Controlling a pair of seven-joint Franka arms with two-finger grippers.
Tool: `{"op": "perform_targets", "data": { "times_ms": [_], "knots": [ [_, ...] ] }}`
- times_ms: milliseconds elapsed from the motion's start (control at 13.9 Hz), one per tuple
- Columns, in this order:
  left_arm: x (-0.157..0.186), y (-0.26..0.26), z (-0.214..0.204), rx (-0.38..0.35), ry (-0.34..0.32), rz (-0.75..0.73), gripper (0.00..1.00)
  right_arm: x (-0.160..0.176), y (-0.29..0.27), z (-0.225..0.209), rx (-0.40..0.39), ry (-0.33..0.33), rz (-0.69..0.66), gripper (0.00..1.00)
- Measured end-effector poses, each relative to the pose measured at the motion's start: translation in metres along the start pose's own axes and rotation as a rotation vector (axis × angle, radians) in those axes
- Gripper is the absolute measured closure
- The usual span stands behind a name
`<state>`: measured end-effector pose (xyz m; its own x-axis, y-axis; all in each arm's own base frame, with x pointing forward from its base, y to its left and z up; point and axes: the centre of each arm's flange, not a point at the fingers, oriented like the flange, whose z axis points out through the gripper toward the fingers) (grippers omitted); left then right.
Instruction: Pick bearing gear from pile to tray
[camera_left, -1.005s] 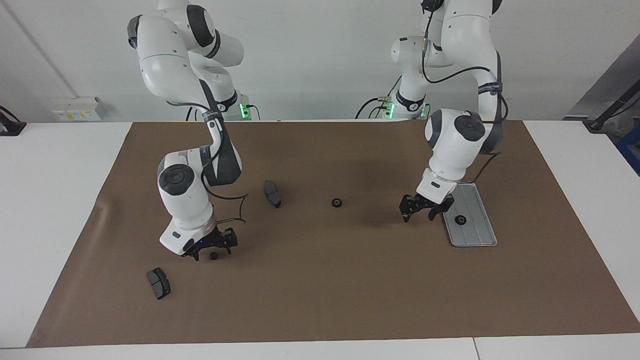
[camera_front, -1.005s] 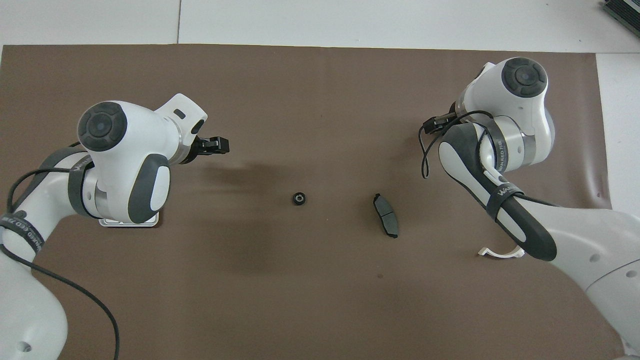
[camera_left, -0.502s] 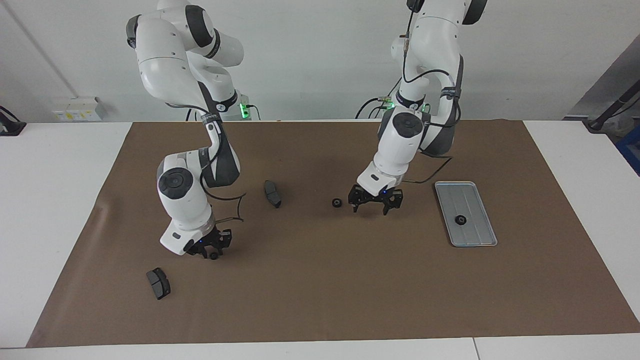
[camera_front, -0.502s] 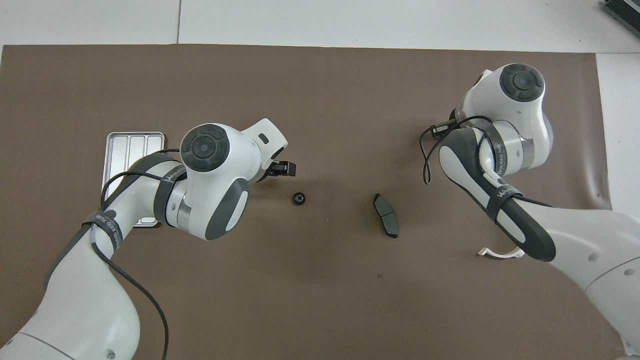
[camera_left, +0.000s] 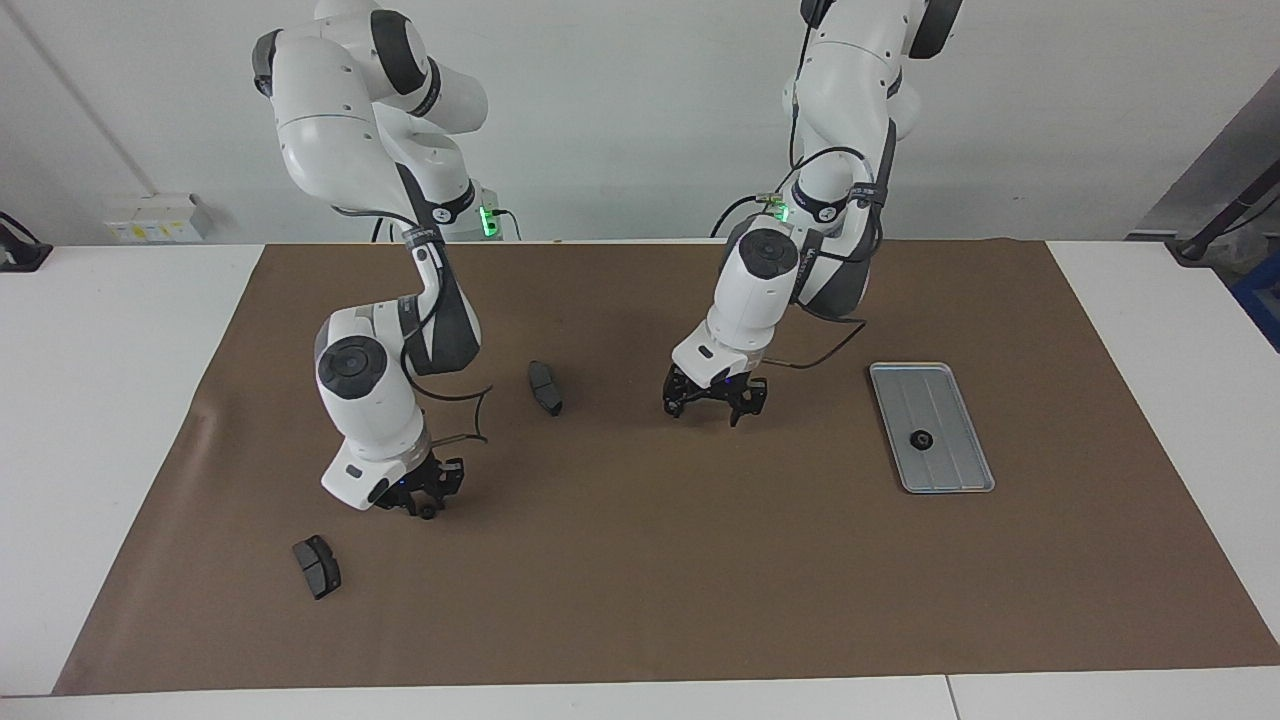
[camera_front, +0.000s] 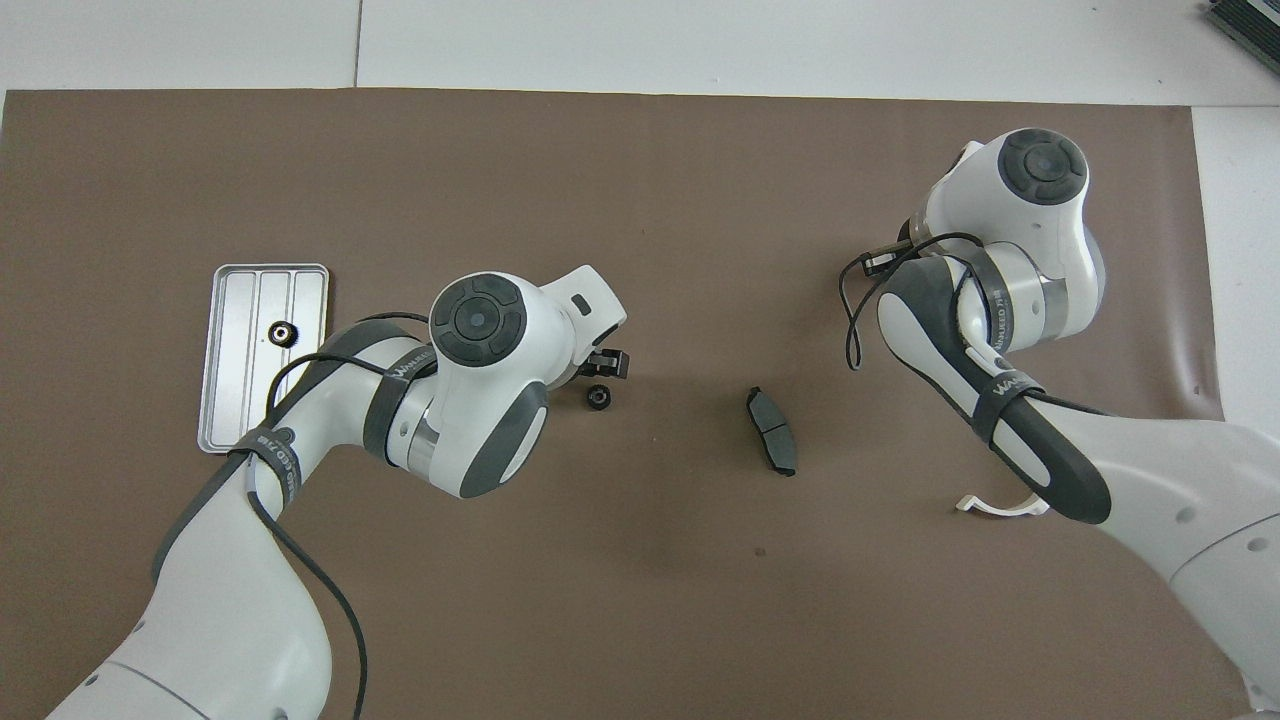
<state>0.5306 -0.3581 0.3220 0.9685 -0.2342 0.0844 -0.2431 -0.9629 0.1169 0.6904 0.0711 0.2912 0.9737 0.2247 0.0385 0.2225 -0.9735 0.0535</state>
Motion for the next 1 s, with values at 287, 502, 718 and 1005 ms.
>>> {"op": "perform_targets", "data": {
  "times_ms": [287,502,718,1005],
  "knots": [
    [-0.008,0.014,0.011,0.005,-0.026,0.025,0.17,0.000,0.000,-0.001,0.000,0.001,0.000,0.77],
    [-0.011,0.018,0.013,0.009,-0.038,0.032,0.20,0.000,0.001,-0.014,-0.005,0.001,0.002,0.77],
    [-0.012,0.020,0.015,0.009,-0.041,0.035,0.22,-0.005,0.002,-0.053,0.012,-0.005,0.030,0.77],
    [-0.016,0.026,0.019,0.012,-0.049,0.048,0.23,-0.014,-0.001,-0.099,0.048,-0.011,0.067,0.77]
  ]
}}
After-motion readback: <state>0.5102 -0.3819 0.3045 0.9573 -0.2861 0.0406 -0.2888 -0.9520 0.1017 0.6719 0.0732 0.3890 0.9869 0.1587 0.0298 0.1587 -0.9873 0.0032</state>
